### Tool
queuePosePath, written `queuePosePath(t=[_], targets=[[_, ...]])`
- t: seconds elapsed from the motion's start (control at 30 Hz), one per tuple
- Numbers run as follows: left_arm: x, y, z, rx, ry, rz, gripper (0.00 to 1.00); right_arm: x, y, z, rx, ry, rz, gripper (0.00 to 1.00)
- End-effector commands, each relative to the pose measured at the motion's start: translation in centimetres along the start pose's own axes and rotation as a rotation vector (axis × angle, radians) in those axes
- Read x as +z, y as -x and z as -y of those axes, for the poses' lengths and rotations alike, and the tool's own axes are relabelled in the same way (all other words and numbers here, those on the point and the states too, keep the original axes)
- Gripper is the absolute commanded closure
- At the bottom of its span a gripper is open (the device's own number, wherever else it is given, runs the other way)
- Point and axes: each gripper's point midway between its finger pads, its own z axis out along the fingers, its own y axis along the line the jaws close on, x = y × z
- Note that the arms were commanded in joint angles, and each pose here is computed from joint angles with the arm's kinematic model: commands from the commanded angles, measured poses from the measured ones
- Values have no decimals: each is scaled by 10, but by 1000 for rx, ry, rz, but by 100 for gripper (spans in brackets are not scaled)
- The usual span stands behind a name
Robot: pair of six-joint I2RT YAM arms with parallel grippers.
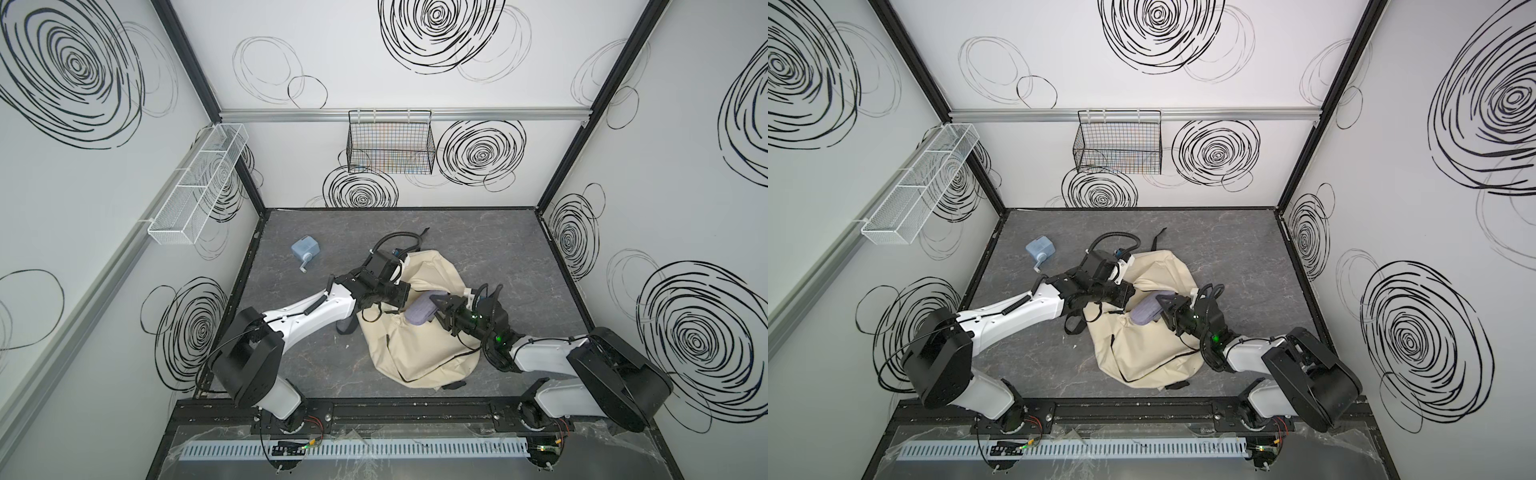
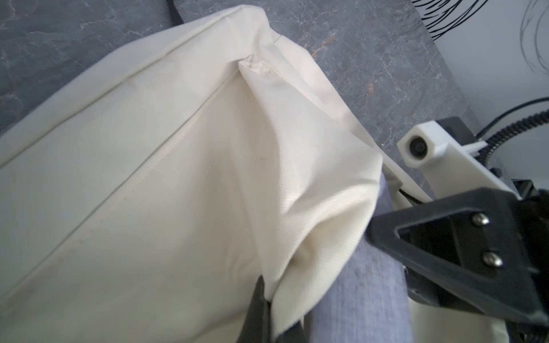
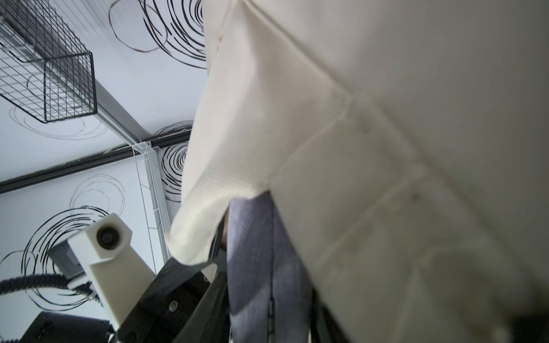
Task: Pack books, pencil case, and school supplies into a backpack
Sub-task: Place the glasses case in the student bag.
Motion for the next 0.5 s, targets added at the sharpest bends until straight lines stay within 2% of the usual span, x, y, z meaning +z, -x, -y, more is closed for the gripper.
queuePosePath(t=[0.0,0.2,0.33,0.47], targets=[[-12,23,38,28,-140,73,100,9,26,-30,-29,86,107,86],[-3,21,51,55,-181,45,100,30,28,-40,-45,110,105,81],[4,16,47,67,-168,24,100,43,28,-41,-94,91,107,70],[7,10,41,69,-149,8,100,44,30,-26,-86,54,97,49]])
